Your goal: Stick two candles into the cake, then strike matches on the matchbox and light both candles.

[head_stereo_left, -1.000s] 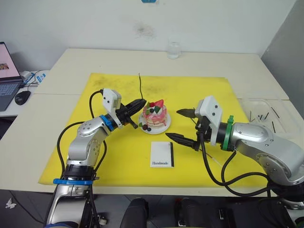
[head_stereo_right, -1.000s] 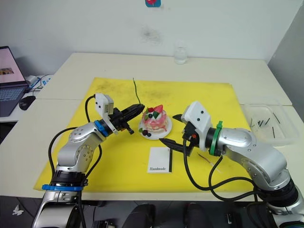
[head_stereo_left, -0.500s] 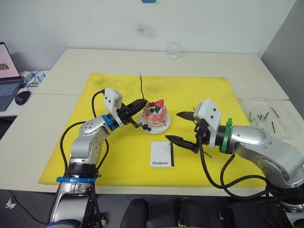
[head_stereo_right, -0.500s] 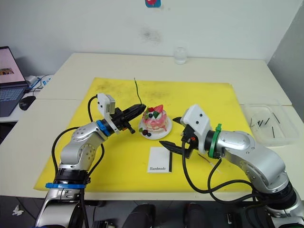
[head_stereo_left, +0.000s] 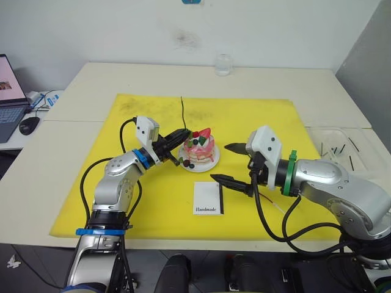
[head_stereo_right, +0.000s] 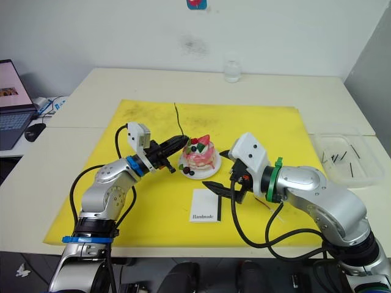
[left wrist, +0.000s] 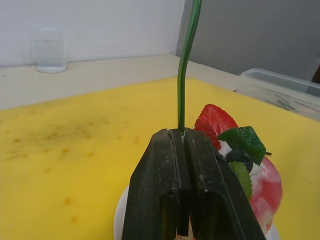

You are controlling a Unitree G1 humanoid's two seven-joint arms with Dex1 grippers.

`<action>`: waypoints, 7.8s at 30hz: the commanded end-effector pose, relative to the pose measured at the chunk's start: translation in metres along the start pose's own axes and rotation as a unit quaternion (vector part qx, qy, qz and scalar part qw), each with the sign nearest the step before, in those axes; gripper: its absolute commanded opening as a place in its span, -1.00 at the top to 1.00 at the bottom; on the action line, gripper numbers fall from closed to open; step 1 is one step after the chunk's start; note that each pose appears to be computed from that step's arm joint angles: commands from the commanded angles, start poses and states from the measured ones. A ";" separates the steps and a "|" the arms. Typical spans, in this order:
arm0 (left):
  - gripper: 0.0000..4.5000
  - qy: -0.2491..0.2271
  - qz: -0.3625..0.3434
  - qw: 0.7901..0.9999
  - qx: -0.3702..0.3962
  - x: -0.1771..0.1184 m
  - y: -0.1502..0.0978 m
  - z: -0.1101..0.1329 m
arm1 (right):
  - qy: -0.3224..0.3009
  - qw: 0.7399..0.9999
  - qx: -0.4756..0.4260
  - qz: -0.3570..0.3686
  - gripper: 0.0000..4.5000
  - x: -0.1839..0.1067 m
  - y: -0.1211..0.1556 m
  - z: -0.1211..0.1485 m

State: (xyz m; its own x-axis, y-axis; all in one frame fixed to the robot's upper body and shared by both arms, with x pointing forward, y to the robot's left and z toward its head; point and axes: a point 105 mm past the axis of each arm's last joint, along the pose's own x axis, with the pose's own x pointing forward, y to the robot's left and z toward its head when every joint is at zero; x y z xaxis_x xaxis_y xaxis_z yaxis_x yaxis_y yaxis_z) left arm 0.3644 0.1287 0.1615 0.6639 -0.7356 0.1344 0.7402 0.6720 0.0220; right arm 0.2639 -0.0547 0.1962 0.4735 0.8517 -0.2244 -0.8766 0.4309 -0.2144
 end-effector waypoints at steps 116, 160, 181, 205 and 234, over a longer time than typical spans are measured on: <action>-1.00 0.092 -0.391 0.907 0.129 -0.041 -0.159 0.035 | 0.304 0.941 0.062 -0.137 0.99 -0.139 -0.038 -0.071; -1.00 0.142 -0.413 0.887 0.150 -0.053 -0.153 0.017 | 0.477 0.871 0.083 -0.090 0.07 -0.211 -0.049 -0.104; -1.00 0.112 -0.447 0.875 0.152 -0.049 -0.176 0.027 | 0.495 0.858 0.115 -0.077 0.07 -0.200 -0.057 -0.135; -1.00 0.121 -0.407 0.895 0.140 -0.048 -0.163 0.021 | 0.420 0.894 0.143 -0.054 0.99 -0.175 -0.054 -0.102; -1.00 0.050 0.001 0.994 0.099 -0.085 -0.063 0.040 | -0.285 0.952 -0.013 -0.114 0.99 0.052 -0.045 0.024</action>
State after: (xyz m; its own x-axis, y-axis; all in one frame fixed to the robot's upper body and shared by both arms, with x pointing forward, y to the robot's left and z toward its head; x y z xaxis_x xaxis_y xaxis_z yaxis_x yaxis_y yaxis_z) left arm 0.2595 0.1509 0.1779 0.6800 -0.7332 -0.0017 0.7210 0.6682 0.1834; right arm 0.3285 -0.0276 0.2069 0.5464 0.7675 0.3352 -0.7596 0.6228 -0.1876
